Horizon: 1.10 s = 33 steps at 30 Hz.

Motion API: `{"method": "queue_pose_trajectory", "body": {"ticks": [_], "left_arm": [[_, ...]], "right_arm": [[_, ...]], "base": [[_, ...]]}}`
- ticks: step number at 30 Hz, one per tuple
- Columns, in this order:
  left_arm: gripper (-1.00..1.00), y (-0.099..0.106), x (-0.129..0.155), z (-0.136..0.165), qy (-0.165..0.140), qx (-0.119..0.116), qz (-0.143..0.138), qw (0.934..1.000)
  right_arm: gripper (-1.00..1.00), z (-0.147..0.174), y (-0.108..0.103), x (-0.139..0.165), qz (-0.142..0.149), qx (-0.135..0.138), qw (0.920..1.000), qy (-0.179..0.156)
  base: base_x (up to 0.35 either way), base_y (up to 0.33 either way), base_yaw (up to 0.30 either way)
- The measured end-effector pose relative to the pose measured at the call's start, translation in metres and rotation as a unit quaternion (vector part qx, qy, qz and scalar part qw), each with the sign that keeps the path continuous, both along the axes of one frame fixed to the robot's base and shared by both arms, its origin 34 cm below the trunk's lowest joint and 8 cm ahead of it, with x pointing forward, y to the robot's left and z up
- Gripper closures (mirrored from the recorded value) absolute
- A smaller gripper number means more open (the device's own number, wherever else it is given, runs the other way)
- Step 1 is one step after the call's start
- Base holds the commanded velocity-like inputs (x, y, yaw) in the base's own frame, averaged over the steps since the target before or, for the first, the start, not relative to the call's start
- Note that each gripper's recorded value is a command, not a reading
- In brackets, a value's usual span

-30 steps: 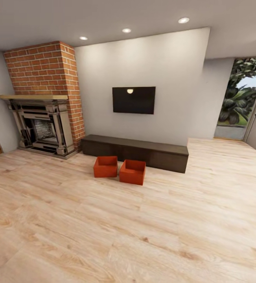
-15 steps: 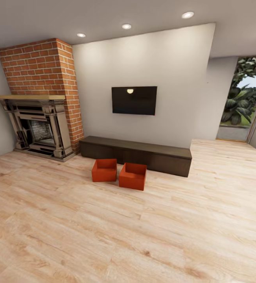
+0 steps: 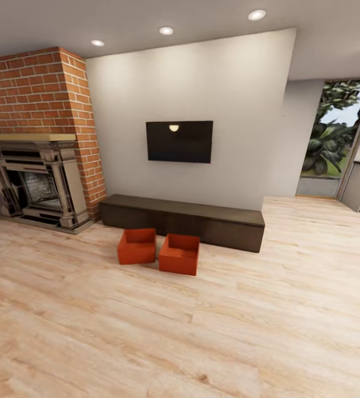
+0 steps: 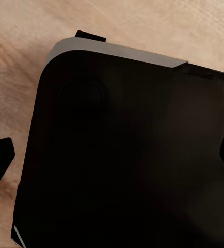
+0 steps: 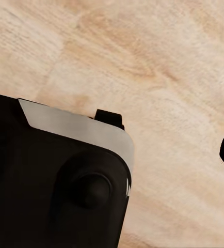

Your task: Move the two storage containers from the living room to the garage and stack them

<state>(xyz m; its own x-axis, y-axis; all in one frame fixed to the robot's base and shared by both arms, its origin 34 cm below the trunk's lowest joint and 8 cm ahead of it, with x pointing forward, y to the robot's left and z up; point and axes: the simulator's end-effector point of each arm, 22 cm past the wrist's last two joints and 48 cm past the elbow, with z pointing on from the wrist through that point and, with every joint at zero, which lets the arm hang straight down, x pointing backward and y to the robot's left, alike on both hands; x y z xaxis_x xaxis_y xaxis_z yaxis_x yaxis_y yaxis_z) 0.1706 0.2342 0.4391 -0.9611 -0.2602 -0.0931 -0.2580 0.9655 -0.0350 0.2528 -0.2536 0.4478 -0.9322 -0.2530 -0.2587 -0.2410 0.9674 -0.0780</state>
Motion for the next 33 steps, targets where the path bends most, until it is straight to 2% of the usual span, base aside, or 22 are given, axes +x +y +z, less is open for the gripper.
{"method": "queue_pose_trajectory", "body": {"ticks": [8,17,33], "left_arm": [[-1.0,0.0,0.0,0.0,0.0,0.0,0.0,1.0],[-1.0,0.0,0.0001,0.0,0.0,0.0,0.0,1.0],[-1.0,0.0001,0.0,0.0,0.0,0.0,0.0,1.0]], "right_arm": [[-1.0,0.0002,0.0006,0.0008,-0.001,0.001,1.0,-0.002],[-1.0,0.0004,0.0008,0.0013,-0.001,0.001,1.0,-0.003],[-1.0,0.0001,-0.0003,0.0005,0.003,0.0,1.0,-0.001]], "base": [[0.322,0.009,-0.25],[0.322,0.123,-0.25],[0.322,0.145,-0.017]]}}
